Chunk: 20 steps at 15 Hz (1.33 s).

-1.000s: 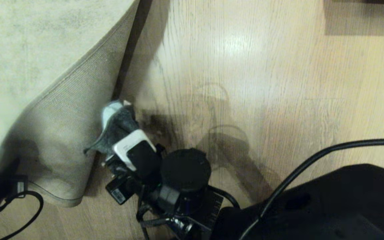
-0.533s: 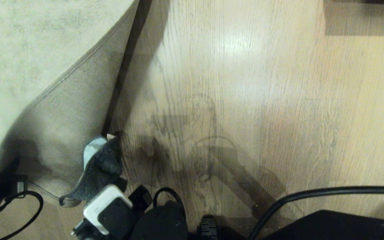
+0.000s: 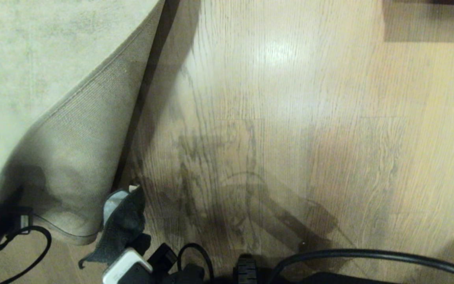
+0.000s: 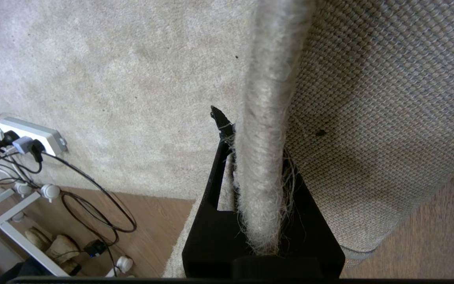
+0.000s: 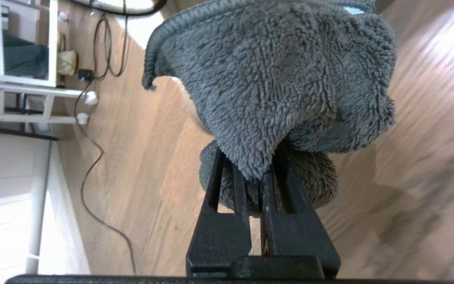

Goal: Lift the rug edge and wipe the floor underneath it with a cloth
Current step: Wipe the floor under the carpet with a rag

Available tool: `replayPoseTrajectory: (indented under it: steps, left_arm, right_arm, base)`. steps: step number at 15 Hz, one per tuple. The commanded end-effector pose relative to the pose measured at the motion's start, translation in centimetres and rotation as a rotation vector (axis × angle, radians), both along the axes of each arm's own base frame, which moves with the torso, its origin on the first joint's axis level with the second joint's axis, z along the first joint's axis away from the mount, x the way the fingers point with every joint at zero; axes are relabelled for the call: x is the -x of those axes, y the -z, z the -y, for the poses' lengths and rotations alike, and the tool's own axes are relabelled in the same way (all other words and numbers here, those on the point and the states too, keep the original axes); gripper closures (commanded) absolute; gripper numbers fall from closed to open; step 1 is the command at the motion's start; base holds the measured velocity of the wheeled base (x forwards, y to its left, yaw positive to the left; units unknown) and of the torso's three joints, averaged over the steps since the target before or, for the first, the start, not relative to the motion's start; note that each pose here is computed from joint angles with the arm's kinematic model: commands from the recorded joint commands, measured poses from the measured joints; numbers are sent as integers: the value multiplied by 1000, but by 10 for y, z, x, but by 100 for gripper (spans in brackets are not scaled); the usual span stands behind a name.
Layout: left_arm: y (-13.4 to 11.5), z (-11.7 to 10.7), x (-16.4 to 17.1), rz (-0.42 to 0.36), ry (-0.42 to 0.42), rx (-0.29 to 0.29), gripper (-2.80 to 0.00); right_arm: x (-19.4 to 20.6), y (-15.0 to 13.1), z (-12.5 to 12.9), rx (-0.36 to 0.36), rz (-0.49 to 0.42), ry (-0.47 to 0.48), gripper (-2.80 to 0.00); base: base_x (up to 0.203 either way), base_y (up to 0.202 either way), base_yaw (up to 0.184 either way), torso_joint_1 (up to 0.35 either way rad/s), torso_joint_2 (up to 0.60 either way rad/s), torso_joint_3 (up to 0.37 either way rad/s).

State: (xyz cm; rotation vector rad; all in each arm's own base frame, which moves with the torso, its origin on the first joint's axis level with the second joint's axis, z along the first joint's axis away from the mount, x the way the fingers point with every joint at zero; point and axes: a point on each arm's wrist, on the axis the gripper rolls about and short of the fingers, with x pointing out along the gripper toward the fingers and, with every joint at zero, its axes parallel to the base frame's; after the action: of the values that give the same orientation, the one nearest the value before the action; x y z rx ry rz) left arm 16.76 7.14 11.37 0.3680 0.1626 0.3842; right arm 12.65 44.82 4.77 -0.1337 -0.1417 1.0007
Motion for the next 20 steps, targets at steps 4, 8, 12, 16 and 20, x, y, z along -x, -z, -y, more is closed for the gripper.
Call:
replayPoseTrajectory:
  steps: [4,8,12,16,20]
  left_arm:
    - [-3,0,0,28,-2,-14,0]
    - [-3,0,0,26,-3,-12,0]
    - [-1,0,1,2,-5,-3,0]
    - [0,0,0,-4,-3,-4,0]
    - [1,0,0,-16,-3,-1,0]
  right_arm:
    - [-21,44,-14,16,-29,33,0]
    - [-60,59,-19,-24,-24,103,0]
    - [-113,59,-9,-74,-5,205,0]
    - [-153,37,2,-130,22,281,0]
    - [-187,-8,8,-211,63,339,0]
  base:
    - [0,0,0,0,0,0]
    - [0,0,0,0,0,0]
    - [0,0,0,0,0,0]
    - [0,0,0,0,0,0]
    - [0,0,0,0,0,0]
